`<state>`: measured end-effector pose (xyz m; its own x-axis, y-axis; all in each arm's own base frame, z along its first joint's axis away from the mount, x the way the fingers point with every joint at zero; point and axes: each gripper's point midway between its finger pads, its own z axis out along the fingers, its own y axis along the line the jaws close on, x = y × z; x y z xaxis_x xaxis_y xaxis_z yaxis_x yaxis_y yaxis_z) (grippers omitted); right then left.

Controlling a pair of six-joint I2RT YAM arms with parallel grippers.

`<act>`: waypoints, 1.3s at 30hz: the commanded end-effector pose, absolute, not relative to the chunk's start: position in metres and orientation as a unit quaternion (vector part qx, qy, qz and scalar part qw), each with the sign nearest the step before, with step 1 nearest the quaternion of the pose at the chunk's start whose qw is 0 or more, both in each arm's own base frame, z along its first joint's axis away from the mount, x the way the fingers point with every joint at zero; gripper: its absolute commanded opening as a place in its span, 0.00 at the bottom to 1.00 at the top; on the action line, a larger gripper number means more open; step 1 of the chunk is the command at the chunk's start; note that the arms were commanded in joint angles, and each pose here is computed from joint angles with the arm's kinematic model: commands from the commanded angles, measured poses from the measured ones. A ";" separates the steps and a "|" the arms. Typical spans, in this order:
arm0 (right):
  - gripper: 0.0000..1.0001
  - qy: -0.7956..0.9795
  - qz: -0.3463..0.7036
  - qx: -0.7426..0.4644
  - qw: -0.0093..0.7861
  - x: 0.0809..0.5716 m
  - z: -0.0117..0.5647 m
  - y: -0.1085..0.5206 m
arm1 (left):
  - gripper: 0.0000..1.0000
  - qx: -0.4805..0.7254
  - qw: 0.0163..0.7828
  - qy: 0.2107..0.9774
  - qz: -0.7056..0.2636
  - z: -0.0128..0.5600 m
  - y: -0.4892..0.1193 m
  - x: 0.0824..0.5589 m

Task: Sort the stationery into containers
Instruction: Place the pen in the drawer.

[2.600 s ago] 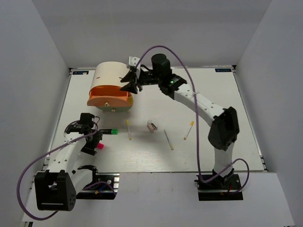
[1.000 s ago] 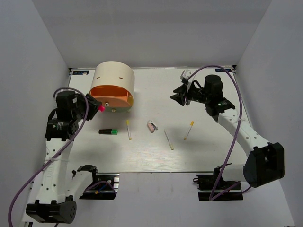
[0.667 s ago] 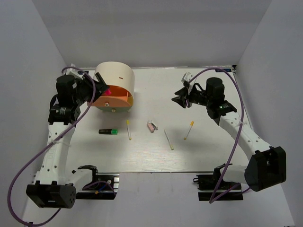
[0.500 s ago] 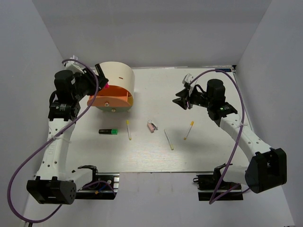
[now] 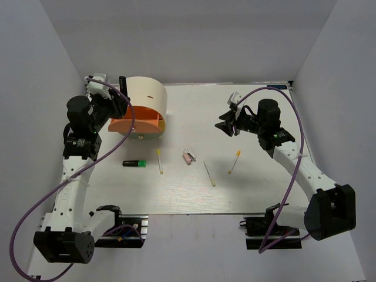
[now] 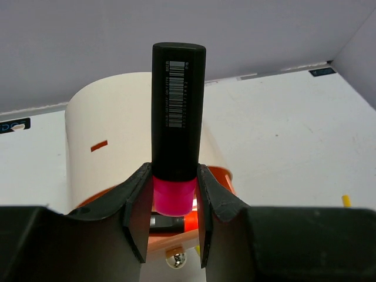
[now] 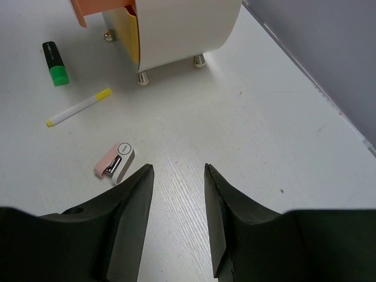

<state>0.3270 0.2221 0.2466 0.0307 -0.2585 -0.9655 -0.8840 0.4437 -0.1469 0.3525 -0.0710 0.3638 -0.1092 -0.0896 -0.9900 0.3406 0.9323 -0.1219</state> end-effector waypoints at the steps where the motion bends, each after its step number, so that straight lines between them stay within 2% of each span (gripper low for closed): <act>1: 0.46 0.616 0.279 -0.451 0.582 0.326 0.260 0.222 | 0.04 0.114 0.669 0.721 -0.139 0.357 -0.069 0.354; 6: 0.47 0.617 0.279 -0.449 0.583 0.326 0.261 0.221 | 0.07 0.105 0.657 0.732 -0.147 0.341 -0.070 0.360; 18: 0.50 0.621 0.278 -0.447 0.581 0.326 0.256 0.219 | 0.23 0.099 0.630 0.753 -0.163 0.305 -0.074 0.363; 22: 0.50 0.619 0.279 -0.447 0.582 0.326 0.257 0.220 | 0.31 0.098 0.627 0.756 -0.163 0.302 -0.074 0.365; 27: 0.51 0.622 0.280 -0.445 0.580 0.326 0.255 0.219 | 0.47 0.098 0.623 0.759 -0.163 0.298 -0.074 0.365; 33: 0.51 0.620 0.279 -0.446 0.583 0.326 0.256 0.219 | 0.56 0.097 0.620 0.762 -0.164 0.293 -0.074 0.364; 39: 0.51 0.622 0.280 -0.445 0.580 0.325 0.254 0.218 | 0.57 0.099 0.615 0.764 -0.167 0.289 -0.075 0.363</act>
<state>0.3269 0.2185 0.2377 0.0187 -0.2555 -0.9666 -0.8816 0.4518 -0.1364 0.3648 -0.0712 0.2845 -0.2399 -0.0575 -0.9691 0.3325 0.9330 -0.1377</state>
